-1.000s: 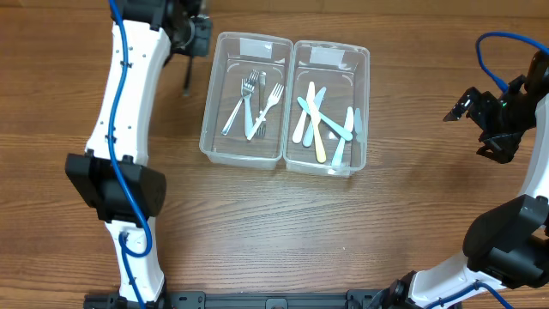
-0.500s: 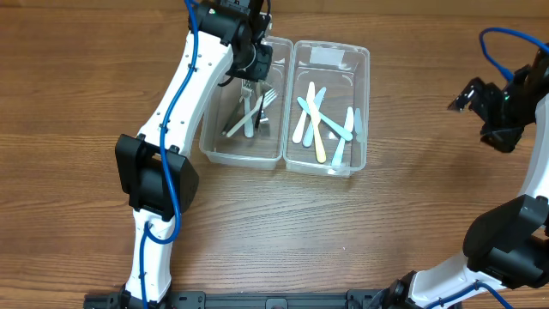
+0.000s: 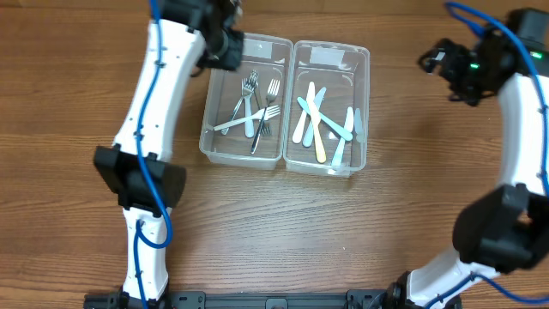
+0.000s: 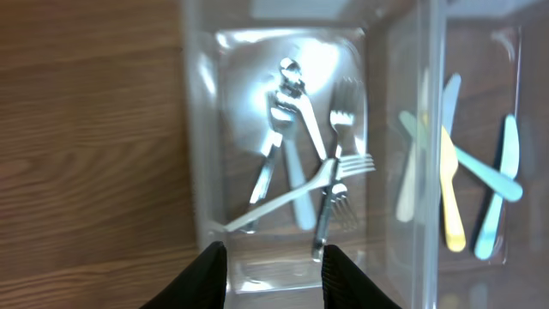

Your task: Pack container

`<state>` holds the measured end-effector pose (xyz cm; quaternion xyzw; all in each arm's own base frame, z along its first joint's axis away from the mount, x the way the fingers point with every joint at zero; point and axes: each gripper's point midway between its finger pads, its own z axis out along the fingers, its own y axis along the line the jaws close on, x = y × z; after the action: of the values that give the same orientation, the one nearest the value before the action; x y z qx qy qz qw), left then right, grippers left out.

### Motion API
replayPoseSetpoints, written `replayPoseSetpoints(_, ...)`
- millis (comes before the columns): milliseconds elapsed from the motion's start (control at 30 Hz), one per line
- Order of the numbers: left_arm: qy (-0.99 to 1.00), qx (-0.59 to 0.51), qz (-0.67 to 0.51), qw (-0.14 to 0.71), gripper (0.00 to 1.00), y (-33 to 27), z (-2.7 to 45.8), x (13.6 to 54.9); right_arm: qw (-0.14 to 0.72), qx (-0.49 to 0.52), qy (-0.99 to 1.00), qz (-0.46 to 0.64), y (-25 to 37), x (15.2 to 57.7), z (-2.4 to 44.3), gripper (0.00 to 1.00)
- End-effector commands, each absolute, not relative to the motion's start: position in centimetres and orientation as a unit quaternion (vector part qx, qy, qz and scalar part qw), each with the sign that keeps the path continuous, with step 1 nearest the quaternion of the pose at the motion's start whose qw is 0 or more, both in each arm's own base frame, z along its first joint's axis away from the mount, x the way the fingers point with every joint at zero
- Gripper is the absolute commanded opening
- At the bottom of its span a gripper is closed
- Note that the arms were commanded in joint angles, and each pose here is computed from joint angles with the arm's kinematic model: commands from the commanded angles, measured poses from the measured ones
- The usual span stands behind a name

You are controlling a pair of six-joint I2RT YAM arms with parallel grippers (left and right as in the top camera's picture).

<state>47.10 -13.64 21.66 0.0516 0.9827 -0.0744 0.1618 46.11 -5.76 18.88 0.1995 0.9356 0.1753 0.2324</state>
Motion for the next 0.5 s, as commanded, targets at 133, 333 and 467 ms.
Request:
replayPoseSetpoints(133, 0.984, -0.051, -0.054, 0.162, 0.41, -4.2, 24.4, 46.4, 0.154, 0.234, 0.943, 0.182, -3.9, 48.1, 10.7, 0.35)
replayPoseSetpoints(333, 0.979, -0.096, -0.085, 0.158, 0.42, -0.7, 24.4, 46.5, 0.147, 0.2, 0.937, 0.247, 0.1, 49.7, 9.4, 0.24)
replayPoseSetpoints(467, 0.977, -0.112, -0.083, 0.159, 0.44, 0.8, 24.4, 46.5, 0.142, 0.177, 0.941, 0.252, 2.9, 50.1, 8.8, 0.27)
